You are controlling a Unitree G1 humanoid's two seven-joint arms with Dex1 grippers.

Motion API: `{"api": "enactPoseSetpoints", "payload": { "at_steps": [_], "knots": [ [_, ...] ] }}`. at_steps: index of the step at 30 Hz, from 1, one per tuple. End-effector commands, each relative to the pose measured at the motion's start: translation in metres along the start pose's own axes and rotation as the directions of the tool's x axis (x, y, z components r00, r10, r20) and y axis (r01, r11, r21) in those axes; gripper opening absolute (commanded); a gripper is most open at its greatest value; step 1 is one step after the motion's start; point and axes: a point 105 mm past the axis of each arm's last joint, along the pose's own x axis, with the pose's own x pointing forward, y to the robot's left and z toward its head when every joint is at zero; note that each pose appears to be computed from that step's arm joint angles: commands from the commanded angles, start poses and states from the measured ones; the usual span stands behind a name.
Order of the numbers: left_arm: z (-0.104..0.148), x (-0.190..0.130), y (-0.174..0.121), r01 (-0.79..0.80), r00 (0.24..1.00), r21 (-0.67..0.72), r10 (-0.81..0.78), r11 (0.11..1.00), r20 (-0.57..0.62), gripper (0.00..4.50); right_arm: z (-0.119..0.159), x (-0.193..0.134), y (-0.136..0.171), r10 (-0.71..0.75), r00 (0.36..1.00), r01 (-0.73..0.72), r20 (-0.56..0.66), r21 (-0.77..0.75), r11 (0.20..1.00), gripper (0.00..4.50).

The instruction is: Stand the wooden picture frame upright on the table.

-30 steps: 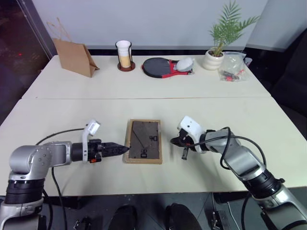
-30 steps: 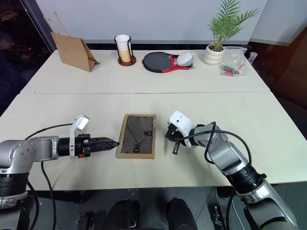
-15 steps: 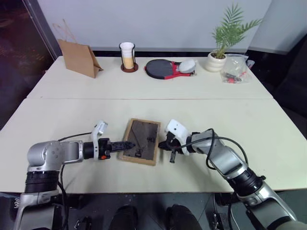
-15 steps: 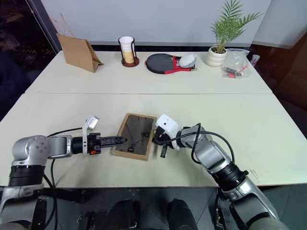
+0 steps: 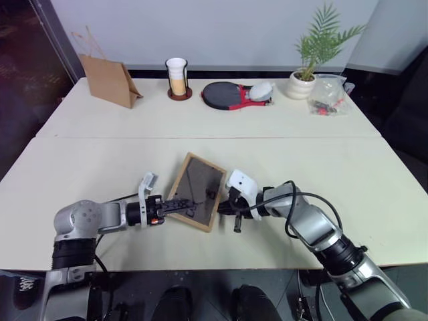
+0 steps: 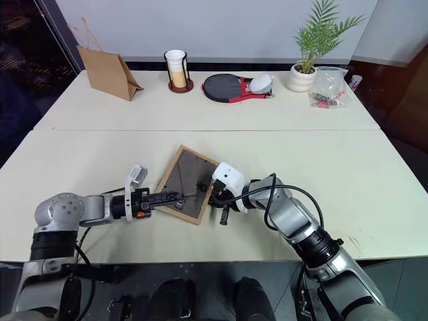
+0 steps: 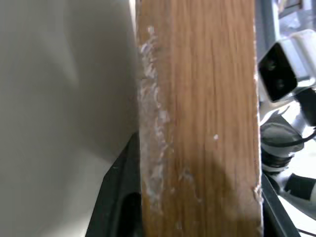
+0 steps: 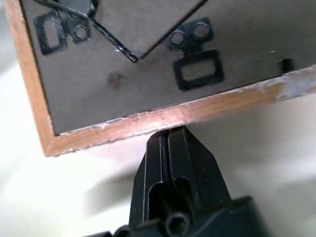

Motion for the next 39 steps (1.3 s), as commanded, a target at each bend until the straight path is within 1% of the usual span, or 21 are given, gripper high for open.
{"api": "enactPoseSetpoints", "payload": {
  "at_steps": [1, 4, 6, 8, 10, 12, 13, 14, 16, 17, 20, 24, 29, 32, 39],
  "knots": [
    [0.010, -0.010, -0.018, 0.067, 0.996, 0.023, -0.068, 0.997, 0.060, 0.96, 0.012, -0.020, -0.028, -0.136, 0.990, 0.138, 0.039, -0.037, 0.990, 0.00],
    [0.016, -0.012, -0.026, 0.090, 0.989, 0.042, -0.094, 0.995, 0.117, 0.96, 0.013, -0.049, -0.059, -0.288, 0.957, 0.289, 0.035, -0.055, 0.956, 0.00],
    [0.021, -0.014, -0.031, 0.100, 0.981, 0.060, -0.108, 0.993, 0.159, 0.96, 0.022, -0.070, -0.072, -0.341, 0.938, 0.344, 0.064, -0.041, 0.938, 0.00],
    [0.023, -0.013, -0.034, 0.100, 0.975, 0.081, -0.113, 0.992, 0.189, 0.96, 0.041, -0.086, -0.080, -0.362, 0.923, 0.369, 0.129, -0.030, 0.929, 0.00],
    [0.022, -0.011, -0.036, 0.099, 0.973, 0.092, -0.116, 0.991, 0.201, 0.96, 0.064, -0.096, -0.084, -0.350, 0.915, 0.359, 0.200, -0.008, 0.933, 0.00],
    [0.019, -0.007, -0.038, 0.106, 0.970, 0.097, -0.124, 0.990, 0.208, 0.96, 0.088, -0.096, -0.085, -0.311, 0.908, 0.316, 0.281, 0.030, 0.948, 0.57],
    [0.016, -0.004, -0.038, 0.105, 0.971, 0.102, -0.125, 0.989, 0.204, 0.96, 0.100, -0.092, -0.081, -0.267, 0.908, 0.264, 0.323, 0.053, 0.963, 0.87],
    [0.013, -0.001, -0.039, 0.108, 0.972, 0.107, -0.127, 0.988, 0.196, 0.96, 0.110, -0.086, -0.074, -0.206, 0.912, 0.198, 0.355, 0.058, 0.978, 1.31],
    [0.008, 0.003, -0.041, 0.113, 0.973, 0.116, -0.134, 0.987, 0.188, 0.96, 0.122, -0.076, -0.065, -0.115, 0.912, 0.096, 0.393, 0.067, 0.993, 2.28],
    [0.008, 0.004, -0.042, 0.118, 0.972, 0.118, -0.139, 0.986, 0.189, 0.96, 0.125, -0.072, -0.062, -0.088, 0.909, 0.062, 0.407, 0.076, 0.995, 2.85],
    [0.005, 0.004, -0.046, 0.138, 0.968, 0.136, -0.163, 0.981, 0.191, 0.96, 0.127, -0.057, -0.066, -0.058, 0.908, 0.004, 0.415, 0.131, 0.991, 4.44],
    [0.002, 0.003, -0.050, 0.151, 0.966, 0.151, -0.178, 0.977, 0.187, 0.96, 0.122, -0.046, -0.067, -0.015, 0.914, -0.060, 0.406, 0.171, 0.983, 4.48],
    [0.000, 0.002, -0.050, 0.155, 0.965, 0.156, -0.183, 0.976, 0.187, 0.96, 0.115, -0.036, -0.068, 0.008, 0.922, -0.089, 0.388, 0.191, 0.977, 4.48],
    [-0.001, 0.002, -0.049, 0.155, 0.965, 0.153, -0.183, 0.976, 0.189, 0.96, 0.118, -0.035, -0.063, 0.042, 0.912, -0.128, 0.409, 0.185, 0.974, 4.48],
    [-0.002, 0.002, -0.037, 0.150, 0.965, 0.134, -0.175, 0.980, 0.198, 0.96, 0.128, -0.031, -0.042, 0.140, 0.888, -0.221, 0.439, 0.138, 0.966, 4.48]
  ]
}}
